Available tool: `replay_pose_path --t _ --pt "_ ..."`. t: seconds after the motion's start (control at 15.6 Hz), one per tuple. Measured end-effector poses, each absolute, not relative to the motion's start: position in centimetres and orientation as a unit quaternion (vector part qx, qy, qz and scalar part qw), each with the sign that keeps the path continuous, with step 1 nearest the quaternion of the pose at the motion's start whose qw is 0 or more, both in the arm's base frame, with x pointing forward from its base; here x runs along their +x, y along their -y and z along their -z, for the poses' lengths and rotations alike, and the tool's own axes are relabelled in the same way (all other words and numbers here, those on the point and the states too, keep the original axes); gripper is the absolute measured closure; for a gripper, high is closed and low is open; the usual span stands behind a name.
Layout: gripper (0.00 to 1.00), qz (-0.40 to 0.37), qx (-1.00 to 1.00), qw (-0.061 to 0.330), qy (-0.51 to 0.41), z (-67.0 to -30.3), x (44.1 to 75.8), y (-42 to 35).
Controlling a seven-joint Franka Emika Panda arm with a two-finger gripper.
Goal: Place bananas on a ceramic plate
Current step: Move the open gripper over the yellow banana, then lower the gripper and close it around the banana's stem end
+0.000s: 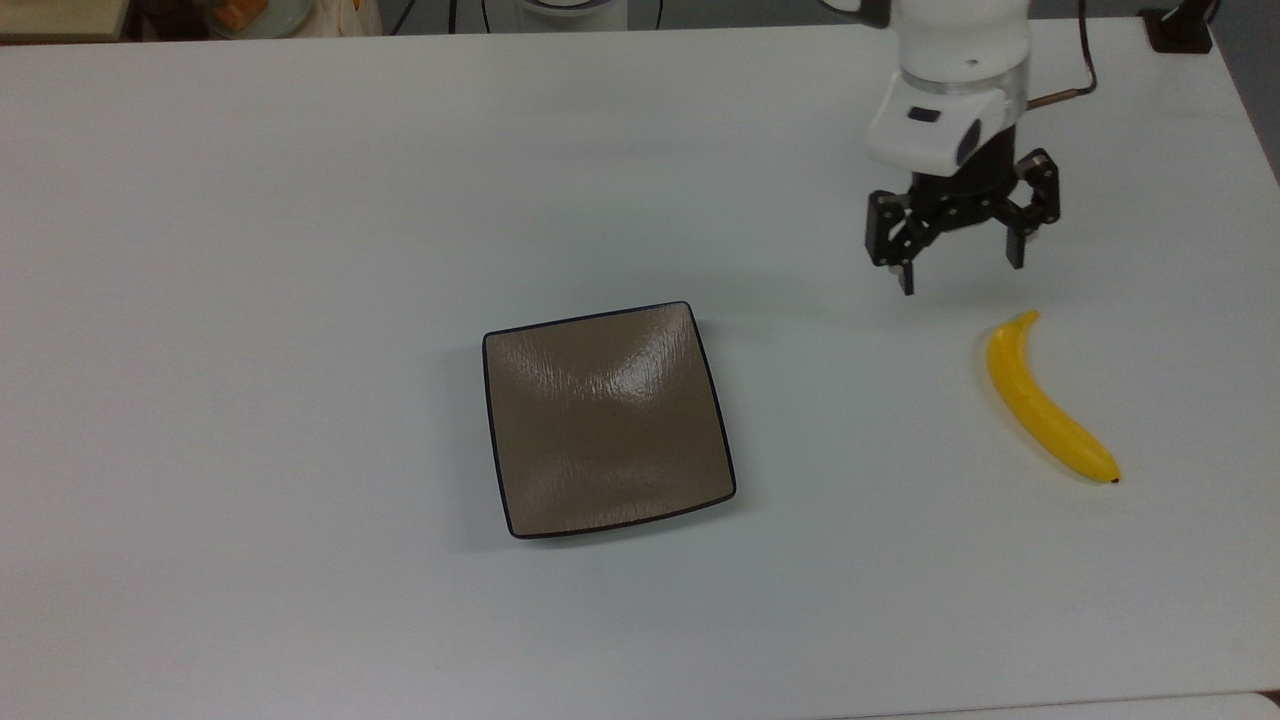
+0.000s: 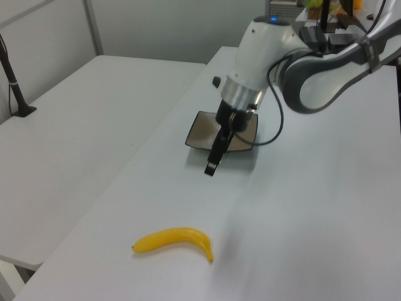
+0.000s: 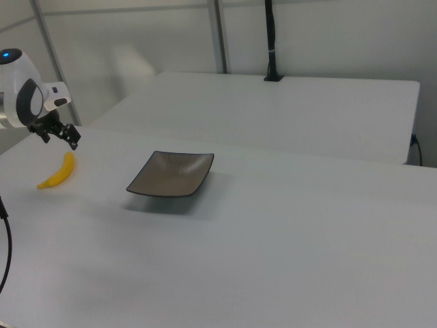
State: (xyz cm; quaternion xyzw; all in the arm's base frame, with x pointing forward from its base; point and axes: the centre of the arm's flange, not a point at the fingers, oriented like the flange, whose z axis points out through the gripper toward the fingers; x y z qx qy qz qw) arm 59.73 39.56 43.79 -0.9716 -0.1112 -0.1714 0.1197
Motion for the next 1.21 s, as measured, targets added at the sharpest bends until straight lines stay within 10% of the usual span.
replay_pose_path --t 1.21 --pt "0.01 0.244 -0.947 0.078 0.192 -30.1 58.7 -51.9"
